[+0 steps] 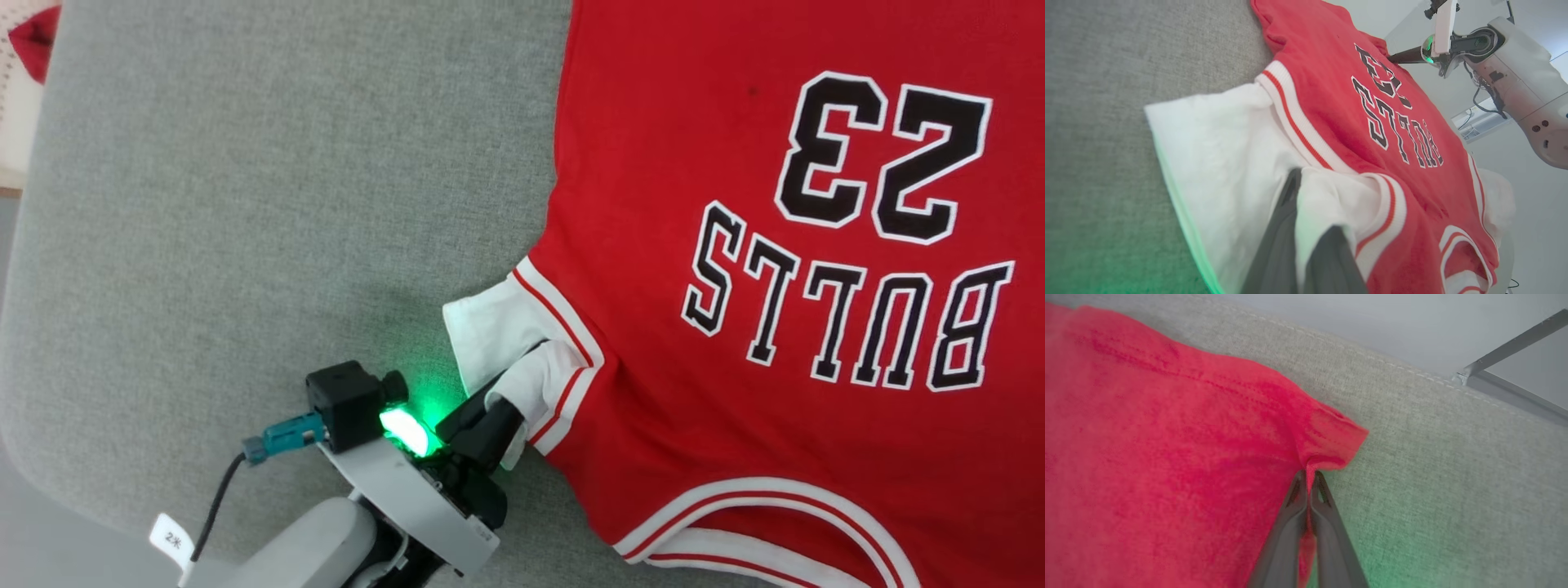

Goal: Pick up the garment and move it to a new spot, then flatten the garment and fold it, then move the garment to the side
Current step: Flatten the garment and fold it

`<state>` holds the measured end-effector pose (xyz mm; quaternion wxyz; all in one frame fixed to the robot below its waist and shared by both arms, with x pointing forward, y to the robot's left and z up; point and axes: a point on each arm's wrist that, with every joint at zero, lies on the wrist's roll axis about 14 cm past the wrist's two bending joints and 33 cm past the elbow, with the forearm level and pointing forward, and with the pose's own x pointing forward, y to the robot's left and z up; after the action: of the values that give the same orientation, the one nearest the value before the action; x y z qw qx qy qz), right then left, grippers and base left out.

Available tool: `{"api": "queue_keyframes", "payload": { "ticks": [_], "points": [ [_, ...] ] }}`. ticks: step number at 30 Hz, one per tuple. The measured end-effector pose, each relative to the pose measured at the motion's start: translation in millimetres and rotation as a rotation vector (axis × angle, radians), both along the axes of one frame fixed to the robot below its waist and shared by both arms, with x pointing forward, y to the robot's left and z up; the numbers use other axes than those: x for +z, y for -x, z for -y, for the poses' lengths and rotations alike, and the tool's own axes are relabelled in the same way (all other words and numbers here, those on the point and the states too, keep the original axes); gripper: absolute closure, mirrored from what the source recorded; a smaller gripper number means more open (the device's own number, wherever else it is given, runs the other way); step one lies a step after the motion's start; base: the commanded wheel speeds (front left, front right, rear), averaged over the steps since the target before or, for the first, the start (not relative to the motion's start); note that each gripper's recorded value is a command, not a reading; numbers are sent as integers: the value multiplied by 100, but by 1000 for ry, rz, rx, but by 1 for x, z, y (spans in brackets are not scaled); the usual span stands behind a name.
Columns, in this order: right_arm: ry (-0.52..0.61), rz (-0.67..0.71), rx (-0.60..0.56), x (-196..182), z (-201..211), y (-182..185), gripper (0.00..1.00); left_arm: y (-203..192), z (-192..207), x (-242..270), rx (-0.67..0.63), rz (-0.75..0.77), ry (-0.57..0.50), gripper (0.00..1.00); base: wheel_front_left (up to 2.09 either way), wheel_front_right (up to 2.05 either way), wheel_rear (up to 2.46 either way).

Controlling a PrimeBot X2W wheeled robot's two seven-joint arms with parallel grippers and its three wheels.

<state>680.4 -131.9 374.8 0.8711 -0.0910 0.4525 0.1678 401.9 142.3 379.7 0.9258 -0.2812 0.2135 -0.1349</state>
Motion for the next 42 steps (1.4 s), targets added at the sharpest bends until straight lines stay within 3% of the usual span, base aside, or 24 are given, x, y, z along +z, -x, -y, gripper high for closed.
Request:
{"api": "queue_keyframes", "payload": {
  "ticks": [8, 16, 29, 35, 40, 41, 42],
  "points": [
    [-83, 81, 40, 17, 6, 33, 100, 7, -20, 10, 49, 17, -38, 100, 0, 0, 0],
    [-140, 98, 75, 36, 38, 105, 100, 15, -29, 24, 55, 45, -69, 100, 0, 0, 0],
    [-144, -44, 22, 29, 93, 272, 100, 7, -3, 52, -27, 121, -54, 100, 0, 0, 0],
    [-151, -142, 12, 19, 83, 342, 100, 0, 13, 59, -75, 148, -39, 100, 0, 0, 0],
    [-185, -195, 12, 15, 64, 372, 100, -1, 20, 58, -97, 146, -35, 100, 0, 0, 0],
    [-186, -183, 12, 16, 62, 370, 73, -2, 20, 57, -99, 143, -35, 100, 0, 0, 0],
    [-187, -167, 8, 18, 61, 367, 55, -2, 21, 57, -102, 143, -36, 100, 0, 0, 0]
  ]
}}
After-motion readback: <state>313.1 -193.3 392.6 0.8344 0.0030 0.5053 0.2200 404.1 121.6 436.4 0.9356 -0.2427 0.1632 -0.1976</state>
